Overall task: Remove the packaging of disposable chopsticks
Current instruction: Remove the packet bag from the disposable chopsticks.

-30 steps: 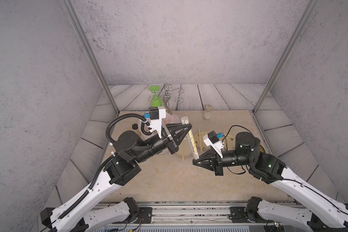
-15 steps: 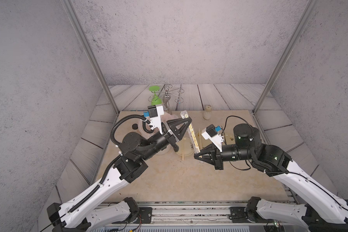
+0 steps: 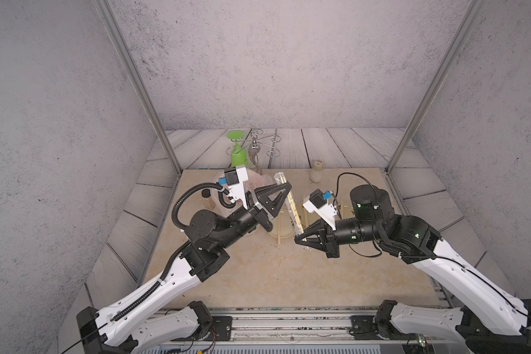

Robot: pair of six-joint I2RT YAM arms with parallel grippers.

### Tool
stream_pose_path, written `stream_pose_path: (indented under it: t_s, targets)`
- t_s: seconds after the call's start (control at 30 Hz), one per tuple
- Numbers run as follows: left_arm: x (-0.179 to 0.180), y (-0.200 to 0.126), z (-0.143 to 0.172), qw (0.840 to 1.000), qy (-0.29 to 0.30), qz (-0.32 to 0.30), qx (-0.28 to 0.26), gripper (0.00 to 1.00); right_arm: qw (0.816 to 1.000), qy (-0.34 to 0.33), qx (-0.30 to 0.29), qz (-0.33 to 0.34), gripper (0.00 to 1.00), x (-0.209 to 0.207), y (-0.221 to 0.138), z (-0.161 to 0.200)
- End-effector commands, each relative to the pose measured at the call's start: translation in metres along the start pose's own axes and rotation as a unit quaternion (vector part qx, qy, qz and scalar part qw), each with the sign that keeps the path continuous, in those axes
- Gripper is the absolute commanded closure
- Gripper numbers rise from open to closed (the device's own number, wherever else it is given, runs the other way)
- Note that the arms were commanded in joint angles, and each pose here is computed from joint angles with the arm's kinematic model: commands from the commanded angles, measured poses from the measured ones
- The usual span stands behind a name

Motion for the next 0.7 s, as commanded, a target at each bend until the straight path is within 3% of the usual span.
stream_pose_path:
  t_s: [0.0,0.47,0.67]
  targets:
    - [0.039,-0.043,0.189,0.927,-0.137,-0.035,0.346,1.00,0.922,-0.207,-0.326,-0.005,1.00,0.066,-0.093,-0.148]
    - [0.040,-0.059,0.230,0.899,-0.179,-0.047,0.397,1.00,0.904,-0.203,-0.375,0.021,1.00,0.062,-0.111,-0.153]
    - [0.040,-0.067,0.226,0.903,-0.182,-0.055,0.386,1.00,0.892,-0.177,-0.415,0.029,1.00,0.051,-0.120,-0.152]
Point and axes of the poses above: each gripper's point midway between its finger pads, its own y axis out along the fingers, its own x axis along the line the jaws close on, z = x × y, the point moved 2 cm from there along -y, back along the fingers
